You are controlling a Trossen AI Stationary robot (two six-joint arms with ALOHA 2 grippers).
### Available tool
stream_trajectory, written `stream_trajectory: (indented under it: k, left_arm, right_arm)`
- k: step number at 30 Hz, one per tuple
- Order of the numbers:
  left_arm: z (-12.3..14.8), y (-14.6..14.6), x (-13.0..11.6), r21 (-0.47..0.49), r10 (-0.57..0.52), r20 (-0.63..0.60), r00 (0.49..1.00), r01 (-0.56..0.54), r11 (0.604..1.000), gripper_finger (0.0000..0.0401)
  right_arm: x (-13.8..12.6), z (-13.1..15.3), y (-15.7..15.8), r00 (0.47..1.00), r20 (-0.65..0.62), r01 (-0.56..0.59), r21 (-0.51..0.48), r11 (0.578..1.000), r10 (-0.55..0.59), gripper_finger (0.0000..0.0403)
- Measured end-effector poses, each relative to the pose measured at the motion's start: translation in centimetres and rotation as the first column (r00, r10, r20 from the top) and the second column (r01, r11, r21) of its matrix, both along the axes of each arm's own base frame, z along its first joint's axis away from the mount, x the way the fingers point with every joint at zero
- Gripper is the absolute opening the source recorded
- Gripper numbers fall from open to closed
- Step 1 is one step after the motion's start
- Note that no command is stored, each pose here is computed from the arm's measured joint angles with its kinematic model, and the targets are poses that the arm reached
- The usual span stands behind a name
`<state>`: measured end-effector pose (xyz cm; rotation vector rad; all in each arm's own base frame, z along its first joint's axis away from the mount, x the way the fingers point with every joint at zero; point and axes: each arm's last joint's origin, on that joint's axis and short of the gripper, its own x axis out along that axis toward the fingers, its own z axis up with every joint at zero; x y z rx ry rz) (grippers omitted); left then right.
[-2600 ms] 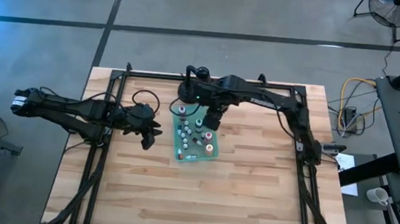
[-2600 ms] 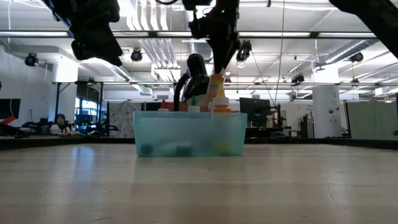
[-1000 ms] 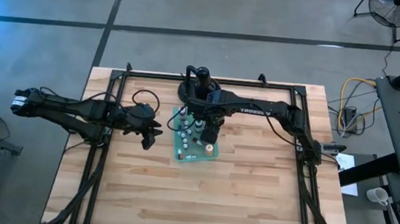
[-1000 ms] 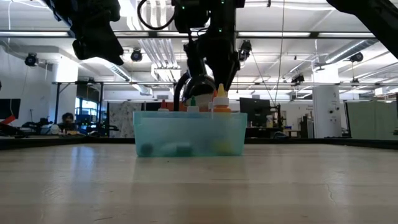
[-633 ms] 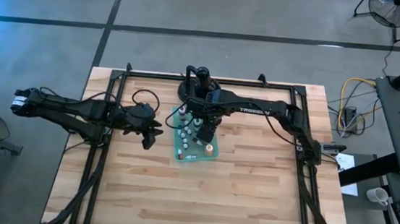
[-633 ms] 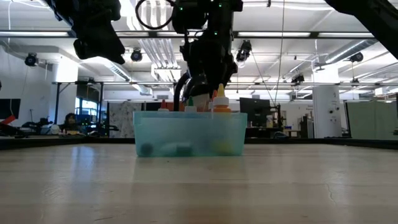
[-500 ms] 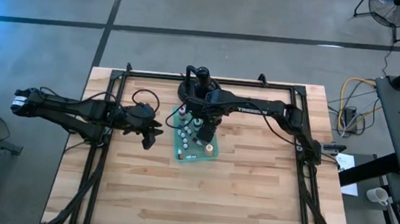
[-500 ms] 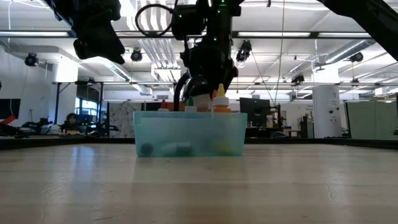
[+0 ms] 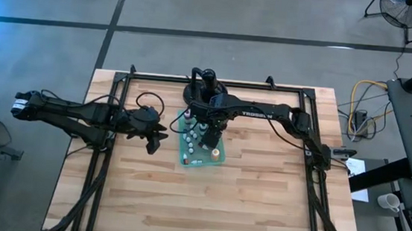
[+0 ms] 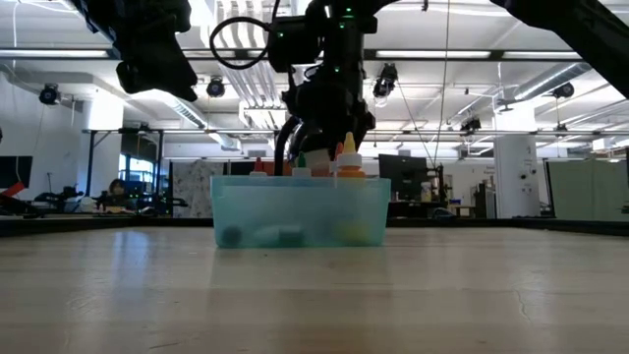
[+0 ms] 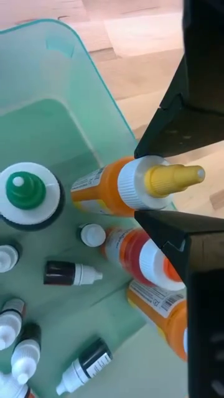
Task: Pick & Place food coloring
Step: Put the large yellow food coloring bottle into the green bin, then return to Home Position
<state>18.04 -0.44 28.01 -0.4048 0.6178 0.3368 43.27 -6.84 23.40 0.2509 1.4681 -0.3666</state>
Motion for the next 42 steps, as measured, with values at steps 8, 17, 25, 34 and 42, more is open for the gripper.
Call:
stream_trajectory:
  k: [8,17,25,34,42]
  left_arm:
    - [0.0,0.0,0.0,0.010,0.004,-0.001,1.000,-0.004,1.000,0.0126]
    - [0.0,0.0,0.0,0.010,0.003,-0.001,1.000,-0.003,1.000,0.0126]
    - [0.0,0.0,0.0,0.009,0.002,-0.001,1.000,-0.002,1.000,0.0126]
    - [0.1,-0.1,0.1,-0.028,0.010,0.022,1.000,-0.009,1.000,0.0126]
    - [0.1,-0.1,0.1,-0.043,0.016,0.023,1.000,-0.015,0.999,0.0126]
  right_arm:
    - [0.2,0.0,0.0,1.000,0.023,-0.009,-0.005,1.000,0.009,0.0152]
    - [0.1,0.5,0.0,0.999,0.035,-0.011,-0.008,1.000,0.011,0.0187]
    - [-1.0,3.7,0.2,0.994,0.103,-0.013,-0.073,0.997,0.020,0.0201]
    - [-4.8,8.7,3.6,0.955,0.253,-0.122,-0.135,0.983,0.153,0.0201]
    - [-14.7,8.3,5.7,0.972,0.236,0.034,-0.232,0.972,0.022,0.0201]
